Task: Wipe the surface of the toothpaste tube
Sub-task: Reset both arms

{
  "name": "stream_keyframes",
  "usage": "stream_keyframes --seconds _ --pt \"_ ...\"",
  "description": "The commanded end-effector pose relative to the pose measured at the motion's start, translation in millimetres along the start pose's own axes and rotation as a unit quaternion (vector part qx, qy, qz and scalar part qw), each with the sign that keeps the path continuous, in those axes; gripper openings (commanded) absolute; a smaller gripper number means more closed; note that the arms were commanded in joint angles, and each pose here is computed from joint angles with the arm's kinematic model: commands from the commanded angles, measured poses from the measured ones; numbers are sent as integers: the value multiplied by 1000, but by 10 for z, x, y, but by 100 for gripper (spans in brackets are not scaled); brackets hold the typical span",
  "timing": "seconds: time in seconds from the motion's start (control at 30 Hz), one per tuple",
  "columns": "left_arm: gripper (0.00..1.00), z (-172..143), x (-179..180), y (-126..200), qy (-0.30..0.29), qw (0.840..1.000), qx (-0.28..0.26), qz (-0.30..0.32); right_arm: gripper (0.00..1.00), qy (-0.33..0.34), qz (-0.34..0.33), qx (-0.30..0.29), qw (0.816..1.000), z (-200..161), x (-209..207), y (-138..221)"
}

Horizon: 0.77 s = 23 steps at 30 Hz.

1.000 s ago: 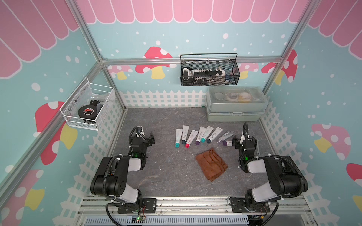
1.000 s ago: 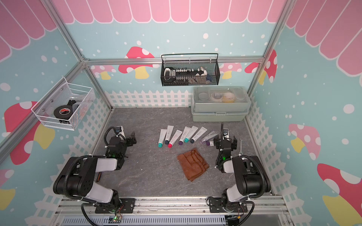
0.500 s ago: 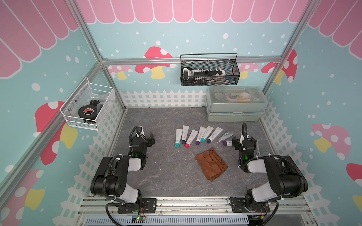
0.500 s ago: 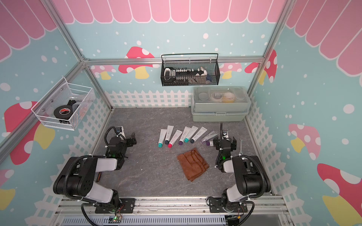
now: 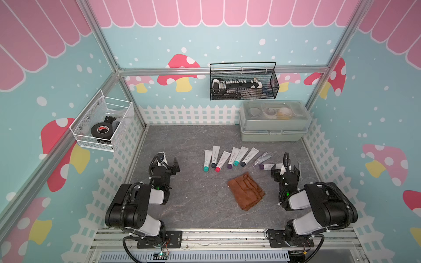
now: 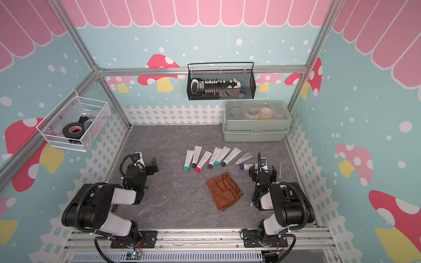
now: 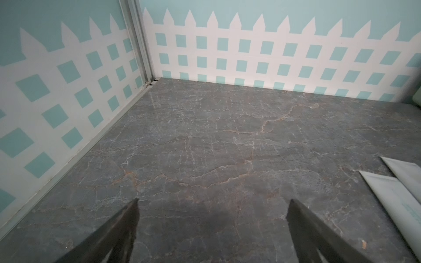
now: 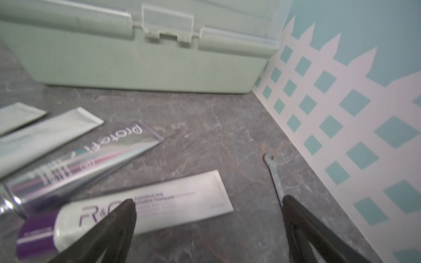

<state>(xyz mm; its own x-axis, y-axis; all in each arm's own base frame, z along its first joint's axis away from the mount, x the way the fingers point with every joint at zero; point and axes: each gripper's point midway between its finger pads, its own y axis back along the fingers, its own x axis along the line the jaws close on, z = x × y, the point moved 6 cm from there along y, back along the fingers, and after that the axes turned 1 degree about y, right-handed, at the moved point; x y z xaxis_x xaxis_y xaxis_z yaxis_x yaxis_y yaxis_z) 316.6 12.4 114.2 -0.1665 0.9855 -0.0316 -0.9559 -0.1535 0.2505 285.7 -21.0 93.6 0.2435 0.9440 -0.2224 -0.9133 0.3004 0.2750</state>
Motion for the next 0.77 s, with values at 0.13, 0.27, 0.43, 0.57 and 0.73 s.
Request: stream_keyframes --seconds 0.13,0.27,0.43,0.57,0.73 --pt "99 231 -61 -178 1 1000 -2 -1 99 -2 -8 1 1000 379 39 -287" --pt "99 243 -76 -230 -3 1000 10 -1 99 -4 -13 1 1000 388 31 -301" --pt "99 236 -71 -232 -4 1000 9 0 99 -3 -13 0 1000 384 31 -305" --pt "99 235 -74 -232 -4 1000 9 0 99 -1 -10 5 1000 384 46 -332" --pt "99 240 -73 -231 -3 1000 8 0 99 -1 -10 5 1000 390 44 -327"
